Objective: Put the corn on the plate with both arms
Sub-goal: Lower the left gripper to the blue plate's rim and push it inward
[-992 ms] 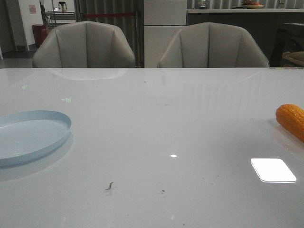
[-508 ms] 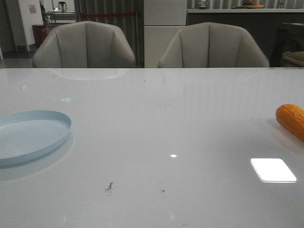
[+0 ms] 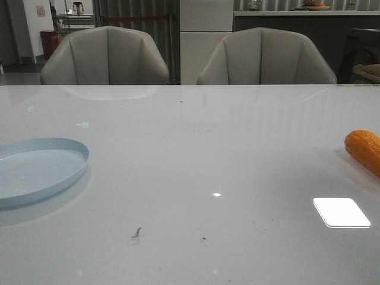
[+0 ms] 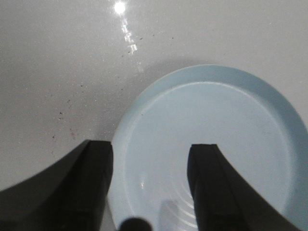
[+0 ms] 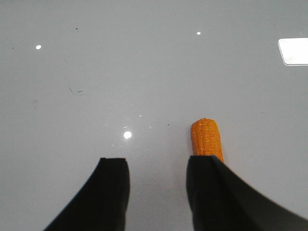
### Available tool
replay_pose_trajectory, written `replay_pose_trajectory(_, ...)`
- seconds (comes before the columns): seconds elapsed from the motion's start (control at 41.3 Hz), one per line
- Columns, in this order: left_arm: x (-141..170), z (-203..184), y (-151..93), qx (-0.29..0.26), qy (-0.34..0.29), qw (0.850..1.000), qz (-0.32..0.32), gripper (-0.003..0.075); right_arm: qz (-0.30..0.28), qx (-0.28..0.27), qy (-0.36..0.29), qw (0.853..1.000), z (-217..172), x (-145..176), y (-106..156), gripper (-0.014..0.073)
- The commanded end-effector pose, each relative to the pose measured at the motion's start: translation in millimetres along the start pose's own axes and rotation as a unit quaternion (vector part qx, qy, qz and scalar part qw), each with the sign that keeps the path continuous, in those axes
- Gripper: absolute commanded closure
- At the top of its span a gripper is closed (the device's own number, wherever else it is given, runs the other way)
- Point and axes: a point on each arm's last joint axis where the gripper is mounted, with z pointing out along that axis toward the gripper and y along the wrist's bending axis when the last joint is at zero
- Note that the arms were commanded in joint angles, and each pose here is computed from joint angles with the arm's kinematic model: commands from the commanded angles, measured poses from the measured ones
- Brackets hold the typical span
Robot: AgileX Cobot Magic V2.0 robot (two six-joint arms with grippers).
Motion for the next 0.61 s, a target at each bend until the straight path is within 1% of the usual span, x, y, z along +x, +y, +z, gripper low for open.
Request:
replay_pose_trajectory(0.0,-18,-3,2,-0.014,-0.033,0.999,0.013,0.0299,0.002,-0.007,-0.052,0.999,-6,-17,3,0.0187)
replay_pose_trajectory(0.073,-19,9,5,-0.023,-0.02,0.999,0.025,0.0299,0.002,-0.007,-0.049,0.999,-6,-16,3,0.0187)
replay_pose_trajectory(0.411,-9,45,11,-0.022,0.034,0.999,0.02,0.0299,0.002,-0.006,-0.034,0.999,-6,-13,2,0.0187)
replay_pose_trajectory(0.533,-7,50,11,-0.022,0.047,0.998,0.019,0.0301,0.002,-0.006,-0.034,0.999,-6,-13,2,0.0187)
replay_pose_trajectory(0.581,-6,50,11,-0.021,0.049,0.998,0.019,0.0316,0.002,-0.006,-0.034,0.999,-6,-13,2,0.0187)
